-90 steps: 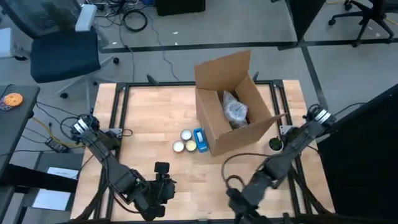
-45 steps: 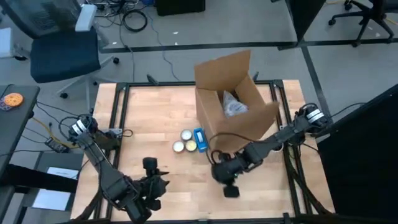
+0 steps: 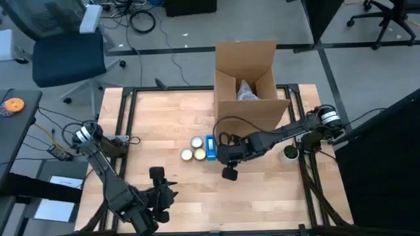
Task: Wrap mug
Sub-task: Adjust the brown cardboard box on the table
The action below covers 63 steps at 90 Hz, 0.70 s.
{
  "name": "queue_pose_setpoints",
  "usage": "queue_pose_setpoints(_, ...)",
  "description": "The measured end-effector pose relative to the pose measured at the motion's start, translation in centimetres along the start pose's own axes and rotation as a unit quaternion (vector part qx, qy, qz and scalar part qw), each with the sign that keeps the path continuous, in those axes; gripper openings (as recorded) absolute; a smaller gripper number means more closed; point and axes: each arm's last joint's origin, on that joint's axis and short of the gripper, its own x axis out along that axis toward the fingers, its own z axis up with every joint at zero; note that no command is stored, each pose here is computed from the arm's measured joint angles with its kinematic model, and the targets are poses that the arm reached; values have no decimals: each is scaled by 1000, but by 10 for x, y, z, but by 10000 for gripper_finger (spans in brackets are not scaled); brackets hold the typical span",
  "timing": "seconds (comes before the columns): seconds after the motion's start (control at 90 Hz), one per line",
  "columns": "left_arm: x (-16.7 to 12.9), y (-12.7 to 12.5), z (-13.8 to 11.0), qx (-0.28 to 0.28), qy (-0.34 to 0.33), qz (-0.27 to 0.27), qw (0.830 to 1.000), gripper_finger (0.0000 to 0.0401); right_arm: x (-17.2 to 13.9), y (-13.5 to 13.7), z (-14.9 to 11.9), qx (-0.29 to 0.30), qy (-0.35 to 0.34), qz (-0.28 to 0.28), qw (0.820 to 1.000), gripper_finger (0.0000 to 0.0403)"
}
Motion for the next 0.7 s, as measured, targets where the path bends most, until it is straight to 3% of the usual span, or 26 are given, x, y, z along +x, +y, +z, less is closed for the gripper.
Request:
queue_pose_setpoints(0.178,-2,-1,0,-2,-20,11,1000,153,-9,8,-7,-37,-22,-54,998,0)
queue_pose_setpoints(0.389,-6,-2,0,3,-48,31,998,153,-69,11,-4,-46,-171,-140,974,0)
queue_pose_setpoints(0.533,-6,-2,0,3,-53,36,998,153,-123,1,-8,-14,-275,-214,937,0)
queue_pose_setpoints(0.7,-5,-1,1,3,-61,44,997,153,-165,-27,-10,69,-358,-335,869,0)
